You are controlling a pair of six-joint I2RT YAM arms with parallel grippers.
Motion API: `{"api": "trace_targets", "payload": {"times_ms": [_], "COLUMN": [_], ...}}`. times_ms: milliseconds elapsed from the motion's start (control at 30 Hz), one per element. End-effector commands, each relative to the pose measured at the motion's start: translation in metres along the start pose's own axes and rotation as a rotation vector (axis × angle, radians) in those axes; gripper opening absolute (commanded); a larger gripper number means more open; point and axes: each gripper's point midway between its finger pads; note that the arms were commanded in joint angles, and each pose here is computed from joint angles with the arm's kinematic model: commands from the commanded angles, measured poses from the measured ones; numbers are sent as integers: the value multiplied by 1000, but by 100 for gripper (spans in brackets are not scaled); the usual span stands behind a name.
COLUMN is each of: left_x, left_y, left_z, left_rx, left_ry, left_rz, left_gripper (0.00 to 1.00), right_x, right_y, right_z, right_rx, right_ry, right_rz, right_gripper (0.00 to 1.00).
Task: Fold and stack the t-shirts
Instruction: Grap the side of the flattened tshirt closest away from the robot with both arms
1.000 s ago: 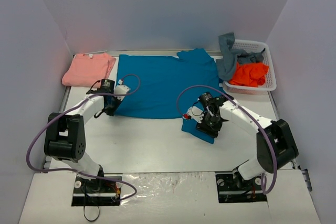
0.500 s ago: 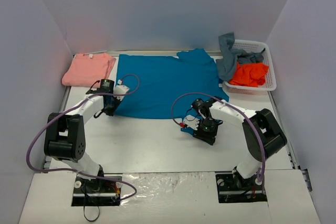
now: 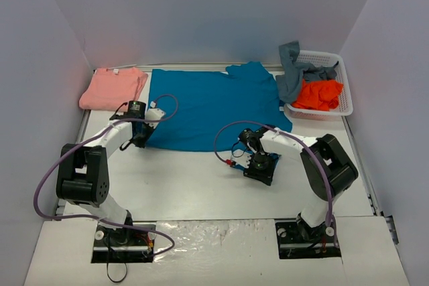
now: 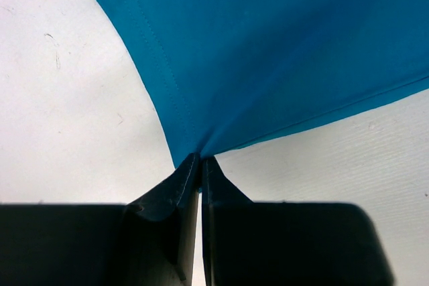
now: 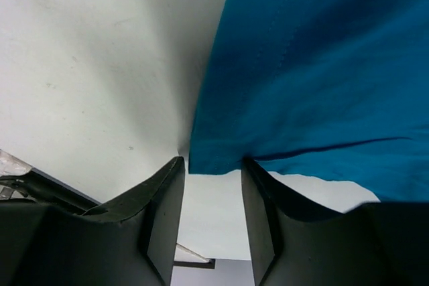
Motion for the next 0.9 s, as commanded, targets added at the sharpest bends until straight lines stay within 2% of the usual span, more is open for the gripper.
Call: {"api": "trace_targets", "payload": {"times_ms": [0,133,300,500,600,733,867], "left_x": [-8,-8,-9,-11,-15,-20,-27], "left_y": [-1,-1,0,-1,-2,2,2], "left_z": [7,7,6,7,6,5,3], "left_rx": [-19,-19,-20,-14,-1,16,36], "left_ry": [-27,-26,-25,-26,-26,-29,-23], "left_rz": [-9,-12,-14,-19,-25,-24,-34], "left_gripper": [2,2,2,2,2,2,2], "right_x": [20,29,40,34,20,-9,-29], "right_y": [0,-1,-6,-8,-3,-2,6], "right_z": [-4,-10,-8,-8,-12,-14,-7], "right_rx": [20,43,41,40,36,60,85], "right_ry": [30,79,93,111,146,164,112], "right_rz": [33,58,69,63,62,-8,-50], "right_gripper": [35,25,20,1,0,0,0]}}
Point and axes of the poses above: each gripper's point midway between its finger pads, its own x axis out along the fingers, its own z axis along the line the jaws close on, y = z × x, and after that the axes turned 8 degrees about x, right-handed
